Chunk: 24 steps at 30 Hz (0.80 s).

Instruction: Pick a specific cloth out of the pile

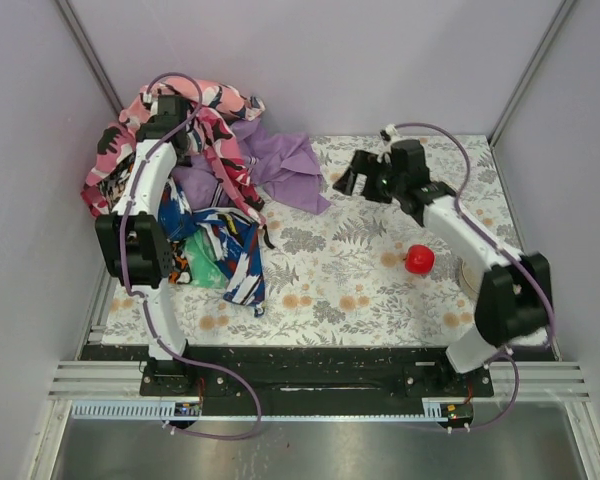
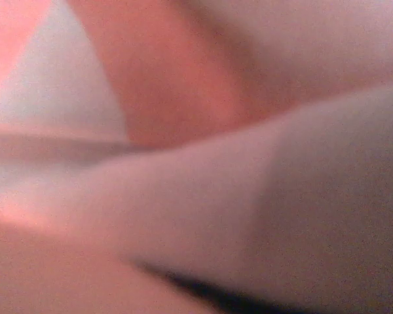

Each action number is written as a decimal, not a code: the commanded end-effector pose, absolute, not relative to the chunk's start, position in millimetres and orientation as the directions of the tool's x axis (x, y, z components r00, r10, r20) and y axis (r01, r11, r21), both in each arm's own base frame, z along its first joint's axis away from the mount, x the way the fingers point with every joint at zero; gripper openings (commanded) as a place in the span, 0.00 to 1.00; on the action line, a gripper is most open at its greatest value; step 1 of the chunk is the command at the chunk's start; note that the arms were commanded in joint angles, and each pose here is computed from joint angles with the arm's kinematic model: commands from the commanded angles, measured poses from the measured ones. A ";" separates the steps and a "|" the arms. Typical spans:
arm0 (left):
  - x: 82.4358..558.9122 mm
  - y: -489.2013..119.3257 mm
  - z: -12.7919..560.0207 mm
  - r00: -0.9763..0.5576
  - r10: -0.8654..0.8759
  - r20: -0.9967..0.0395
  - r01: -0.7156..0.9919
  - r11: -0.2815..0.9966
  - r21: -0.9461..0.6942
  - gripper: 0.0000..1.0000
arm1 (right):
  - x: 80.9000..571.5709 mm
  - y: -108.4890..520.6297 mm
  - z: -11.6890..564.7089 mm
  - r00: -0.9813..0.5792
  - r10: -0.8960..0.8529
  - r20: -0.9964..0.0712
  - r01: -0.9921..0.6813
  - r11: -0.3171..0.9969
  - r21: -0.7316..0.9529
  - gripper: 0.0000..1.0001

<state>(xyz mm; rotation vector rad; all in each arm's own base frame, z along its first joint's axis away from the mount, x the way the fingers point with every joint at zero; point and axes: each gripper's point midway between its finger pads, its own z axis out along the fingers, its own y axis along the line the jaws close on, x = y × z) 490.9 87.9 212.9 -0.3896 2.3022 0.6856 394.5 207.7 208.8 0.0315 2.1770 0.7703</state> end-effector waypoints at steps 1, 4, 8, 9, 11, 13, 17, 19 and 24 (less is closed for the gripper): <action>473.2 110.8 183.2 -0.690 -0.275 -0.669 -0.566 0.781 0.263 0.00 | 456.9 272.3 230.5 -0.661 0.304 -0.686 -0.320 0.713 0.624 0.99; 457.6 119.4 148.3 -0.702 -0.369 -0.610 -0.600 0.767 0.227 0.00 | 496.0 299.1 195.7 -0.728 0.284 -0.624 -0.257 0.731 0.632 0.99; 446.5 120.3 126.5 -0.708 -0.424 -0.565 -0.618 0.759 0.205 0.00 | 547.9 320.0 168.8 -0.724 0.308 -0.617 -0.189 0.772 0.606 0.99; 446.8 116.2 123.1 -0.712 -0.431 -0.555 -0.613 0.767 0.191 0.00 | 560.0 320.6 158.2 -0.726 0.314 -0.611 -0.154 0.792 0.591 0.99; 447.2 112.6 120.2 -0.713 -0.442 -0.544 -0.608 0.776 0.168 0.00 | 580.2 315.9 135.8 -0.732 0.333 -0.595 -0.072 0.830 0.553 0.99; 445.5 113.7 119.5 -0.712 -0.446 -0.542 -0.614 0.769 0.175 0.00 | 596.5 310.1 114.8 -0.724 0.359 -0.589 0.004 0.856 0.517 0.99; 442.7 111.6 125.1 -0.708 -0.453 -0.542 -0.614 0.774 0.156 0.02 | 607.8 317.8 69.1 -0.735 0.425 -0.528 0.087 0.831 0.549 0.99; 445.1 107.4 130.1 -0.699 -0.457 -0.551 -0.610 0.783 0.124 0.07 | 605.9 328.9 50.7 -0.753 0.466 -0.465 0.113 0.788 0.606 0.99; 449.2 102.6 139.5 -0.684 -0.461 -0.565 -0.602 0.795 0.080 0.14 | 601.0 370.8 23.4 -0.795 0.502 -0.341 0.115 0.677 0.727 0.99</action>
